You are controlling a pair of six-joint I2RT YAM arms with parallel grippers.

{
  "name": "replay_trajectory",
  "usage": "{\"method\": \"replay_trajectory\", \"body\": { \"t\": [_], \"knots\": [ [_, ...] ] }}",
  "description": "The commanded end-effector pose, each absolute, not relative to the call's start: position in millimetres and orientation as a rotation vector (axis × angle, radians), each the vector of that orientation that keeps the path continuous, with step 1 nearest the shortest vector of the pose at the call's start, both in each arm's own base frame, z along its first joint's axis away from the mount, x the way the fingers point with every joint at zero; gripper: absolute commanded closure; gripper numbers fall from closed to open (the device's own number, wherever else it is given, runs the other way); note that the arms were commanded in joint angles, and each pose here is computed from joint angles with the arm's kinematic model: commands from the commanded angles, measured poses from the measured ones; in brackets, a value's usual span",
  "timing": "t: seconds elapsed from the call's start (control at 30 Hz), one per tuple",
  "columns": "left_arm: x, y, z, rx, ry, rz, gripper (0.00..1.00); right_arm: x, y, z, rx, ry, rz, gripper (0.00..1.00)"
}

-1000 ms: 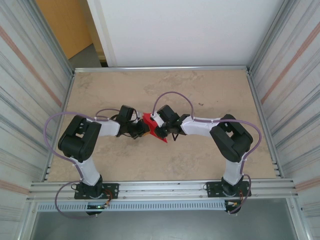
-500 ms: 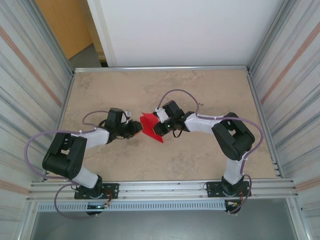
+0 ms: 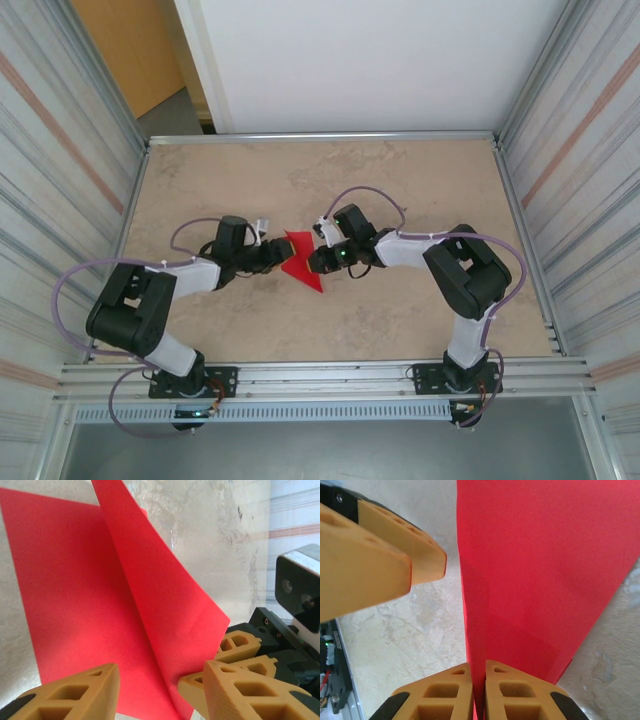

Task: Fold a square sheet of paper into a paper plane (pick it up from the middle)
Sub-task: Fourth fold the wing at the center of the table.

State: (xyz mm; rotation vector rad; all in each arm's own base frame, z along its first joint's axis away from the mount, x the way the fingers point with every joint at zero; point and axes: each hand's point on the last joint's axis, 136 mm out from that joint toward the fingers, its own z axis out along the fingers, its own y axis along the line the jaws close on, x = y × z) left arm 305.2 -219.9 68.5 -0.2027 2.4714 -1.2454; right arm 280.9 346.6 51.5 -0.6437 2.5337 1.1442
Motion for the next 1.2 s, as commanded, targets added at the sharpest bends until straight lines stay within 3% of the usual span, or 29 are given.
{"method": "replay_trajectory", "body": {
  "t": [0.0,1.17],
  "knots": [
    [303,-227,67,-0.132,2.482,-1.254,0.48,277,347,43,-0.597,2.567,1.213,0.86],
    [305,-237,42,-0.090,2.654,-1.113,0.48,274,345,26,-0.525,2.616,1.303,0.86]
  ]
}}
